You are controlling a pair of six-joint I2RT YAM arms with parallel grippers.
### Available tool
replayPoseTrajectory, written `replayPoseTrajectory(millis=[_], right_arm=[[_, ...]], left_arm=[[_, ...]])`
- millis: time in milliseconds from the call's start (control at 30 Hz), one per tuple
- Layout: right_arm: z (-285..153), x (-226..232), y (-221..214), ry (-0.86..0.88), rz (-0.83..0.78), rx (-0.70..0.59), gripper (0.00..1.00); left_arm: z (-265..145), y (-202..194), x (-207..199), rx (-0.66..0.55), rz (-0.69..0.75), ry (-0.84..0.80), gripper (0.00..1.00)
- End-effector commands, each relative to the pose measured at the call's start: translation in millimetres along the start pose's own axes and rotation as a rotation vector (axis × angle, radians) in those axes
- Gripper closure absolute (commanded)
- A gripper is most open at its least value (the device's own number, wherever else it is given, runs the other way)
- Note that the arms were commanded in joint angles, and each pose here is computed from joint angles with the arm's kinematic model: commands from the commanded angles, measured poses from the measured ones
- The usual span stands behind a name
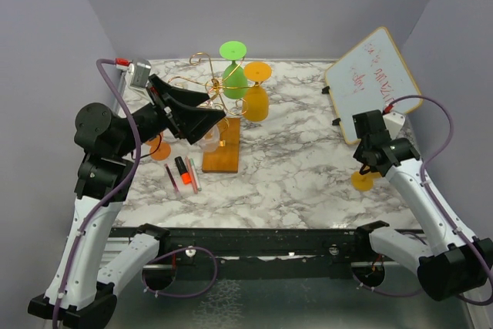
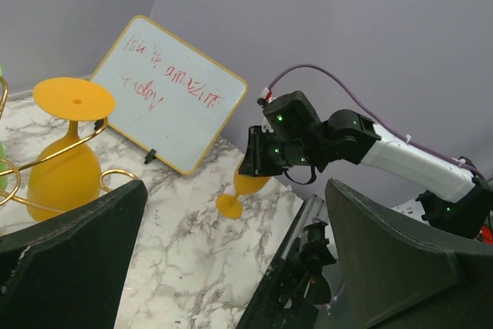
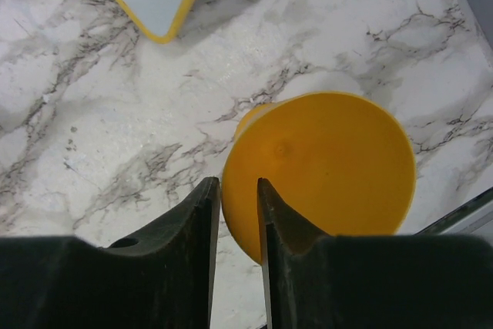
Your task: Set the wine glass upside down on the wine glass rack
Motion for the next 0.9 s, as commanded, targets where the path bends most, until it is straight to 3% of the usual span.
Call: replayPoseTrajectory(millis=[0,67,167,200,333,567,733,867], right_arm=[[5.4,-6.6,-11.2,-0.012,0.022,0.015,0.7],[5.0,-6.4,-12.7,0.007,0.031,0.016,0.75],[-0.9,-3.1,-5.1,0.036,0.04,-0.004,0.97],[-4.3,-1.8,-0.9,0.047,0.044,-0.015,0.99],[-21.5,10.1,18.0,0.148,0.06,-0.045,0.99],[-66.5,40.5,47.1,0.5,0.153,-0.082,0.99],[-101.5,48.5,70.5,0.725,0.27,-0.194,0.99],[-125.1,45.0,85.1,0.851,0.37,-0.291,0.99]], left_arm=[[1.4,-1.7,3.4,0.001,-0.01,0.023,0.01],[2.4,-1.8,4.4,0.002,-0.013,0.025,0.01],[3.8,-1.6,5.0,0.001,-0.023,0.024,0.01],[4.3,-1.6,5.0,0.003,-0.03,0.02,0.01],[10.7,-2.6,7.5,0.009,-0.073,-0.003,0.01],[28.3,1.7,17.7,-0.039,-0.202,-0.012,0.01],[50.6,2.1,31.0,-0.067,-0.369,0.022,0.03],[75.6,2.7,25.8,-0.099,-0.411,0.027,0.04]])
Point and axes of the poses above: each gripper's point midway between its finger pads, its own z axis out along the fingers, its own x axis along the line the jaws close on, y = z × x, the point moved 7 cm from there along -z, back along the fingers, and after that the axes turned 12 degrees about z, right-handed, at the moved point
